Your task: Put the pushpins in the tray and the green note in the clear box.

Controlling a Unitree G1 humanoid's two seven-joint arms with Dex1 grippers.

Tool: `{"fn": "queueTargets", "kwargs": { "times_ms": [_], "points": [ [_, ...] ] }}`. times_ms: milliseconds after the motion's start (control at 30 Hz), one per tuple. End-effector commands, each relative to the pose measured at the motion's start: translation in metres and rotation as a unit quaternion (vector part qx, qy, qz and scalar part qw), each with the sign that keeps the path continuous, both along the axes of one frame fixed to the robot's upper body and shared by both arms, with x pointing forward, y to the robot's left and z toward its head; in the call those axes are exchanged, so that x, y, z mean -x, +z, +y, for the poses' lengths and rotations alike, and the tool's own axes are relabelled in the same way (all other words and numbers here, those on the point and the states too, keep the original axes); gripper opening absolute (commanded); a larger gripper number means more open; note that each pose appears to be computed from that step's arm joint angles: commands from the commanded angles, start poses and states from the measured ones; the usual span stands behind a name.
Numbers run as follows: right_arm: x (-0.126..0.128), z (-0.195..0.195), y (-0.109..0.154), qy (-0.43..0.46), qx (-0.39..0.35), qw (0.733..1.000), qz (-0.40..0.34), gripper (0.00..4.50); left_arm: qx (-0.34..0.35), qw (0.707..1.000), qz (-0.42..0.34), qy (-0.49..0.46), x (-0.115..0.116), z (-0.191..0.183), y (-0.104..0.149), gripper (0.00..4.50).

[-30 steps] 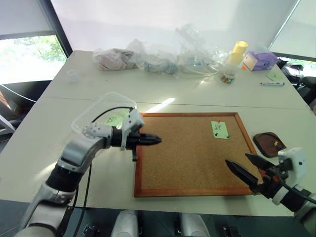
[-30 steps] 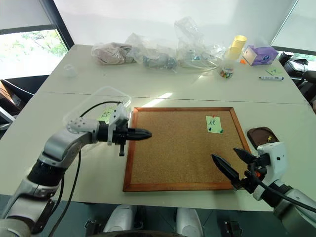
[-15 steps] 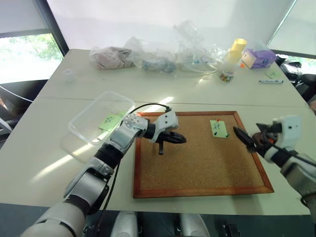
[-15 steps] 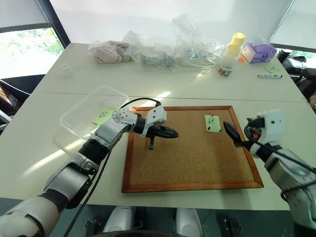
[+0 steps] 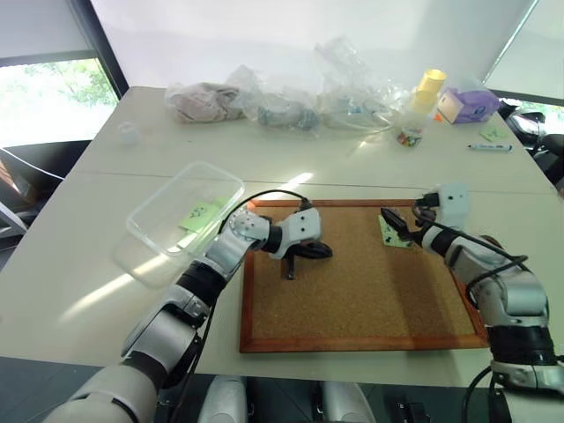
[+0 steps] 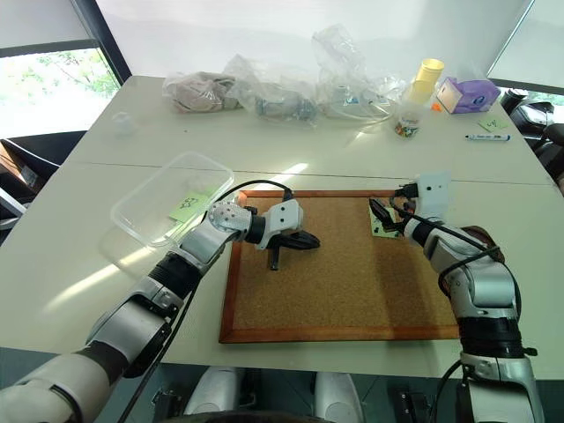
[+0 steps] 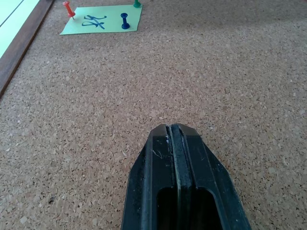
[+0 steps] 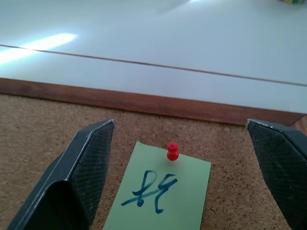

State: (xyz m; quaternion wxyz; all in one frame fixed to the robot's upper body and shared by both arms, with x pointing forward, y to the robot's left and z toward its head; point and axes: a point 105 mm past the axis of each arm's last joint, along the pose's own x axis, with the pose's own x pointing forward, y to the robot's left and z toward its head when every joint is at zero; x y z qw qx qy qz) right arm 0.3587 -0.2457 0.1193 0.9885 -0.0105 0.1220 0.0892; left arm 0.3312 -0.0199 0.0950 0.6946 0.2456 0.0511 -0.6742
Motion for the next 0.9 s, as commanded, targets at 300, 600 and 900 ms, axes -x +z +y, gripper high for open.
{"fn": "queueTargets", "kwargs": {
  "times_ms": [300, 600, 900],
  "points": [
    [-0.008, 0.007, 0.003, 0.004, -0.011, 1.000, -0.001, 3.57, -0.012, 1.000, 0.011, 0.004, 0.007, 0.000, -0.011, 0.00],
    [-0.009, 0.004, -0.001, -0.010, -0.028, 1.000, 0.008, 0.03, -0.009, 1.000, 0.005, 0.008, 0.005, -0.001, -0.009, 0.00],
    [-0.008, 0.001, 0.003, -0.017, -0.030, 0.999, -0.006, 0.03, -0.024, 1.000, -0.002, 0.002, 0.006, 0.000, -0.015, 0.00]
  ]
}}
